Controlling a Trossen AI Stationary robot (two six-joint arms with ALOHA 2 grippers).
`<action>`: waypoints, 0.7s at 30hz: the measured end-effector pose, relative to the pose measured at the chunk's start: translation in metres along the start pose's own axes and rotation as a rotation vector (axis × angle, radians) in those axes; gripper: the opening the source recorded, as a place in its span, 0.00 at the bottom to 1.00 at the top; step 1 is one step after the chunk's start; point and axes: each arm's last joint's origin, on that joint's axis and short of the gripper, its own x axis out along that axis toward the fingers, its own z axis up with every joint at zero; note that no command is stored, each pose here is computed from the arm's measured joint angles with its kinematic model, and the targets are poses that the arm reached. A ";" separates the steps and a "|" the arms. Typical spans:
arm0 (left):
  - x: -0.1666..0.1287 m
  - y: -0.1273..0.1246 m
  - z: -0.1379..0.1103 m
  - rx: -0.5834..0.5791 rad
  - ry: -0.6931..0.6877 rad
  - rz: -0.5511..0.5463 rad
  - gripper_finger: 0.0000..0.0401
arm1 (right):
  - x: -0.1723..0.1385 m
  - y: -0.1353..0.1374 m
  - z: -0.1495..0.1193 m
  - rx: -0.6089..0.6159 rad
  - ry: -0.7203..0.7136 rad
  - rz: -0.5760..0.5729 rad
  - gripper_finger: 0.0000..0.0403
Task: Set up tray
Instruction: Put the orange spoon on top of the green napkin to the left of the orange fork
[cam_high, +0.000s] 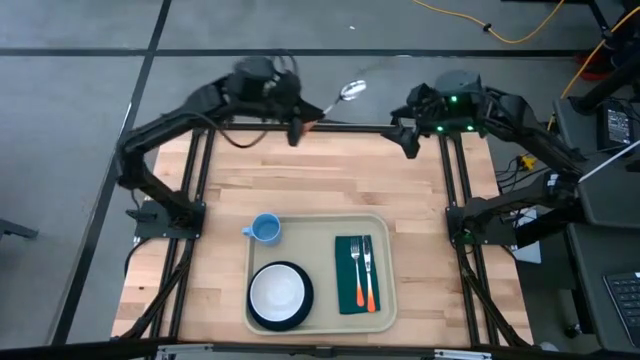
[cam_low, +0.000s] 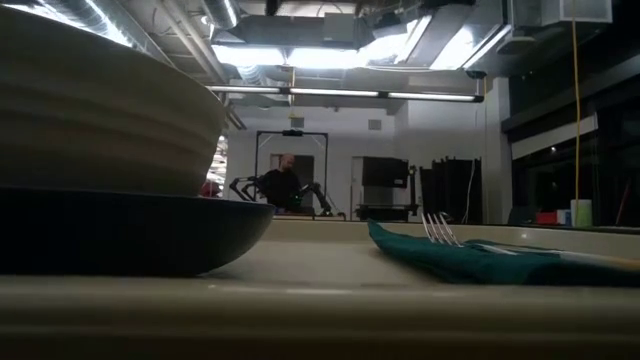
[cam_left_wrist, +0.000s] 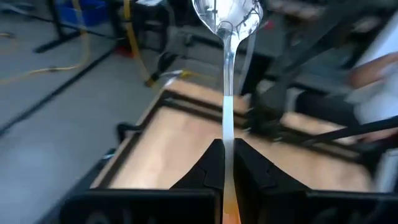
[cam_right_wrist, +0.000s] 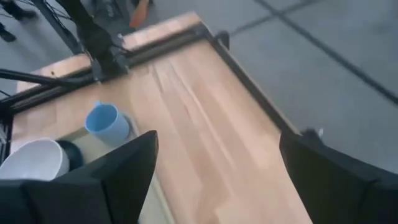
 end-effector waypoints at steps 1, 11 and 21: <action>-0.008 0.000 0.003 -0.018 -0.015 -0.030 0.01 | 0.002 0.002 0.003 -0.021 -0.020 0.013 0.85; -0.057 0.008 0.021 -0.172 -0.094 -0.422 0.01 | -0.021 0.019 0.033 -0.307 -0.298 0.029 0.85; -0.035 0.023 0.023 -0.315 0.011 -0.778 0.01 | -0.042 0.031 0.044 -0.428 -0.402 -0.014 0.85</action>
